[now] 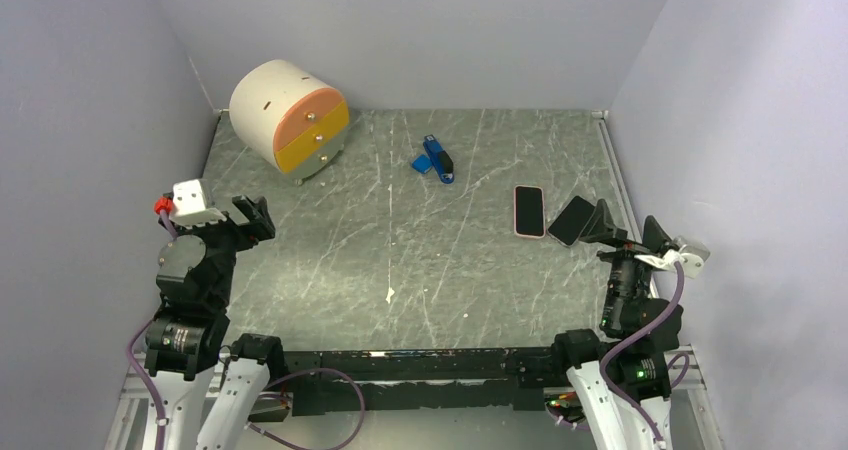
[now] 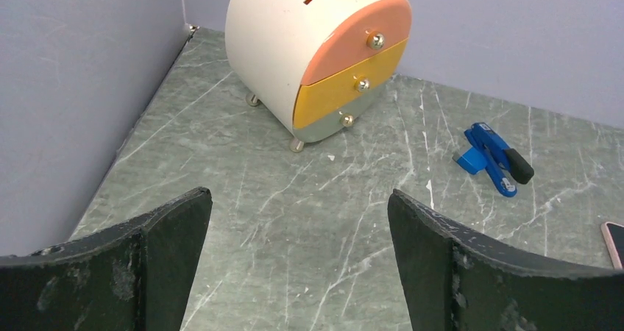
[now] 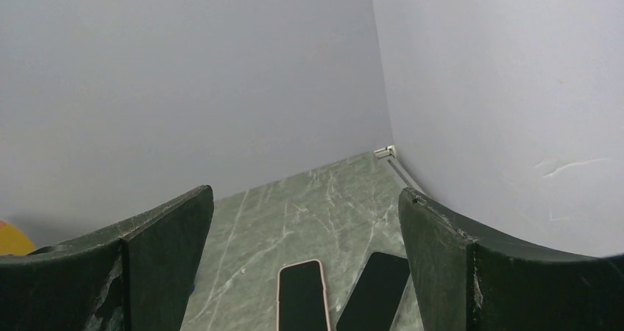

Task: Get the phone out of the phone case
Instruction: Pick up the phone at the center of the board.

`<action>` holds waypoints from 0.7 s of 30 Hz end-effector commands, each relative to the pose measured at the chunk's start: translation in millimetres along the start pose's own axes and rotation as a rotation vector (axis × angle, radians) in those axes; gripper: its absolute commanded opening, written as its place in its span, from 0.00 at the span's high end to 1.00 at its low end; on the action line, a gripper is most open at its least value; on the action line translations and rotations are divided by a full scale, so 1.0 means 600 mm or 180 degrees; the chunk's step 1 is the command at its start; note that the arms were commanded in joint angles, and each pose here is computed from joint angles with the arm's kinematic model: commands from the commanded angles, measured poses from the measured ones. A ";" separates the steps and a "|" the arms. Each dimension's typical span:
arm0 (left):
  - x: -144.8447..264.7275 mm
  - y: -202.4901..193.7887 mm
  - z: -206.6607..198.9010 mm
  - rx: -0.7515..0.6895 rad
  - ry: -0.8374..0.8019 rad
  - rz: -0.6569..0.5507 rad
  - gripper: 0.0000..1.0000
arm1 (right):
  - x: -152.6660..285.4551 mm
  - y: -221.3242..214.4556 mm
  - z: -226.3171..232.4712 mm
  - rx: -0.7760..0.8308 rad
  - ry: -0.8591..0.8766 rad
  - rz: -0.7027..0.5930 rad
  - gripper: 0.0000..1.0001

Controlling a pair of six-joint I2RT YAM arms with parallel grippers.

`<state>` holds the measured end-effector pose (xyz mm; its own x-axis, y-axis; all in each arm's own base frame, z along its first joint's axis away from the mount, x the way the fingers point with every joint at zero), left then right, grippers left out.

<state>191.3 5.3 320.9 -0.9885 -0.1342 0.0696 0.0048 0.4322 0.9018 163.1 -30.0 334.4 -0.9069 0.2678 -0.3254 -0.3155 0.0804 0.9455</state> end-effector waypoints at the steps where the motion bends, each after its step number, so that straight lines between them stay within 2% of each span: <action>1: -0.003 0.010 -0.010 0.0091 -0.0071 -0.0062 0.06 | 0.003 0.021 -0.011 -0.0160 -0.0130 -0.0095 0.01; 7: -0.006 0.005 -0.014 0.0095 -0.0114 0.0003 0.06 | 0.009 0.018 -0.015 -0.0398 -0.0215 -0.0075 0.01; 13: 0.004 0.010 -0.023 0.0127 -0.0236 0.0001 0.06 | -0.006 -0.007 0.002 -0.0548 -0.0196 0.0278 0.01; 16: 0.012 0.015 -0.025 0.0165 -0.0256 -0.0036 0.06 | -0.012 -0.024 0.010 -0.0576 -0.0214 0.0542 0.01; 21: 0.029 0.017 -0.029 0.0262 -0.0342 -0.0049 0.06 | -0.026 -0.071 0.034 -0.0465 -0.0151 0.1203 0.01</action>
<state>187.6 -4.2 321.6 -0.9951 -0.0734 0.0662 0.0244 0.4661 0.8844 187.2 -24.5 308.7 -0.9461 0.3121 -0.0870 -0.1277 -0.1125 0.9854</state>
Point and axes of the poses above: each gripper's point midway between its finger pads, its own x axis back along the fingers, its own z axis along the line the jaws close on, y = z × x, the point moved 3 cm from there along x, back along the fingers, and after that the axes turned 14 degrees about x, right-handed, at the moved point
